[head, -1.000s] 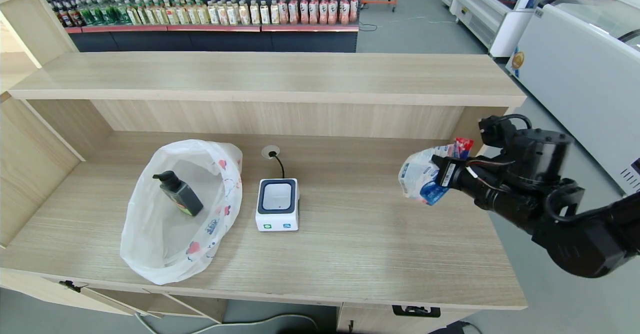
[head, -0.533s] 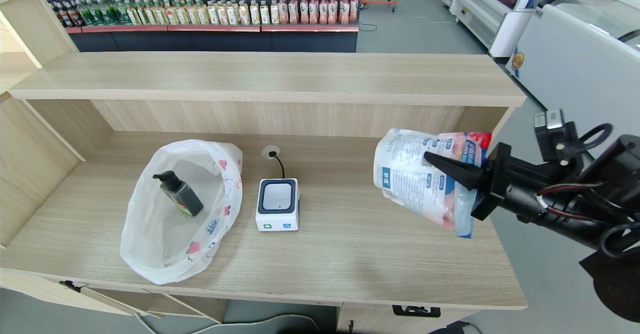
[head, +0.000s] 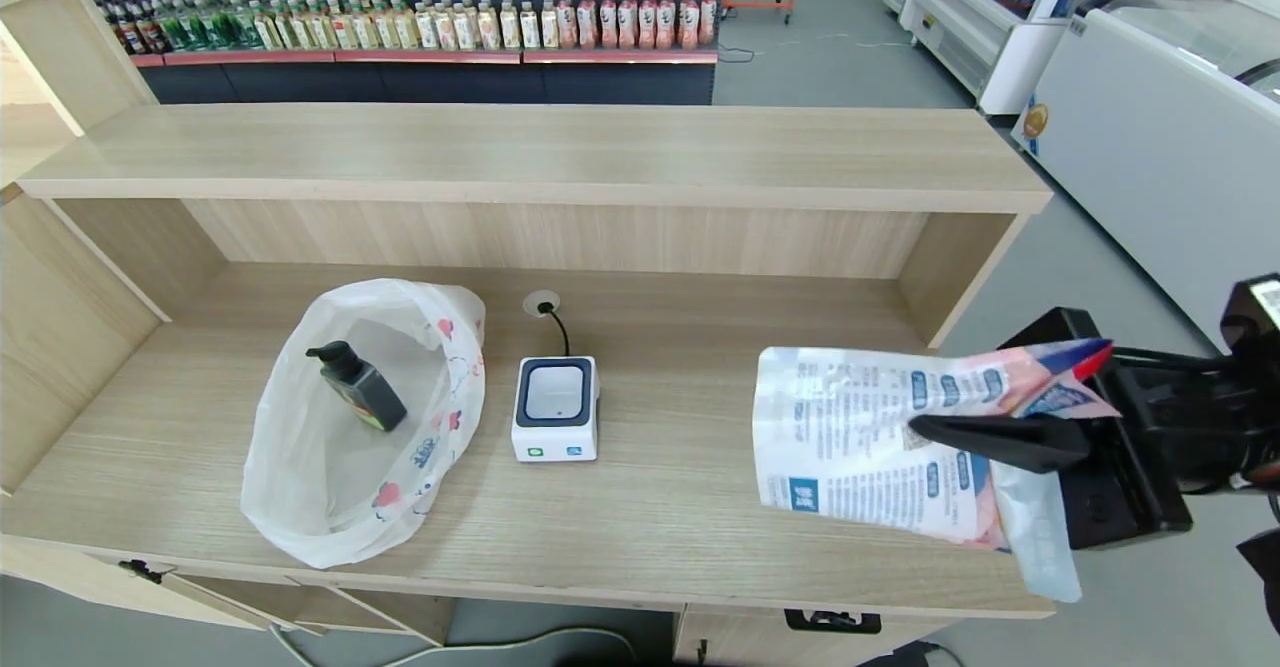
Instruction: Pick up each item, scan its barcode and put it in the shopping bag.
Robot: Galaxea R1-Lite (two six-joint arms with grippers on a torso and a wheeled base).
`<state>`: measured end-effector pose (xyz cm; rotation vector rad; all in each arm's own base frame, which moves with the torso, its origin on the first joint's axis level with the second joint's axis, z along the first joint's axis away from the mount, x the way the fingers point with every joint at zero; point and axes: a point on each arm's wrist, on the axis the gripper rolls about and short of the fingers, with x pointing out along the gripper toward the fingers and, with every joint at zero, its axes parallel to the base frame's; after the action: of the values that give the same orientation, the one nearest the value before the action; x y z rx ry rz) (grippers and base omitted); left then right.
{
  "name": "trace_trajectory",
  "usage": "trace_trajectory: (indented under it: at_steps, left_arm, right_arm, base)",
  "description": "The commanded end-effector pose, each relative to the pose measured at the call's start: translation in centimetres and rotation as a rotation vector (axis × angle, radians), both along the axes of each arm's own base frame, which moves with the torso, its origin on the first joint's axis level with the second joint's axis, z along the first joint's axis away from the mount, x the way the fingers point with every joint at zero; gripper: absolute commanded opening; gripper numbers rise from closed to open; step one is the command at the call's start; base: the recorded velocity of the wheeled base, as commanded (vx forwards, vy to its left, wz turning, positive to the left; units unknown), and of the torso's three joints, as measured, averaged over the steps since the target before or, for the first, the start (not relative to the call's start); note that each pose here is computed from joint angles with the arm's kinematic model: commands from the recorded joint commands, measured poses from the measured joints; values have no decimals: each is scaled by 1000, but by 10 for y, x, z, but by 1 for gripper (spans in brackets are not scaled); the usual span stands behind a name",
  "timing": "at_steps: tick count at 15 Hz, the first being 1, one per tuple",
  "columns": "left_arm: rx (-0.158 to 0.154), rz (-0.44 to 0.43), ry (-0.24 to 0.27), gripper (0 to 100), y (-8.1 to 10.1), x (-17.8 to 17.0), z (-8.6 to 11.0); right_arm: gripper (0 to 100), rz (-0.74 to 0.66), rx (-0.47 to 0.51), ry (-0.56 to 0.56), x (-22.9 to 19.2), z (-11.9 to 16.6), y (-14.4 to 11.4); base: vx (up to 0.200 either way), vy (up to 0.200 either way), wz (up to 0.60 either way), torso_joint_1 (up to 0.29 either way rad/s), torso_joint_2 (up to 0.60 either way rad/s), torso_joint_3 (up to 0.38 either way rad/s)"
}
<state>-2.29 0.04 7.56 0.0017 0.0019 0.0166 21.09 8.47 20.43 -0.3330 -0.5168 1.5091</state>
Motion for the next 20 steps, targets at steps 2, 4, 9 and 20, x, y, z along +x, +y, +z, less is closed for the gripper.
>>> trace_trajectory:
  at_steps: [2,4,9,20]
  left_arm:
    - [0,0,0,100,0,0,0]
    - [0,0,0,100,0,0,0]
    - [0,0,0,100,0,0,0]
    - [0,0,0,100,0,0,0]
  right_arm:
    - [0,69,-20,-63,-10,7,-3]
    - [0,147,-49,-90,-16,10,-4]
    - [0,245,-90,-143,-20,10,-6]
    - [0,196,-130,113,-14,24,-21]
  base:
    - [0,0,0,0,0,0]
    - [0,0,0,0,0,0]
    - [0,0,0,0,0,0]
    - [0,0,0,0,0,0]
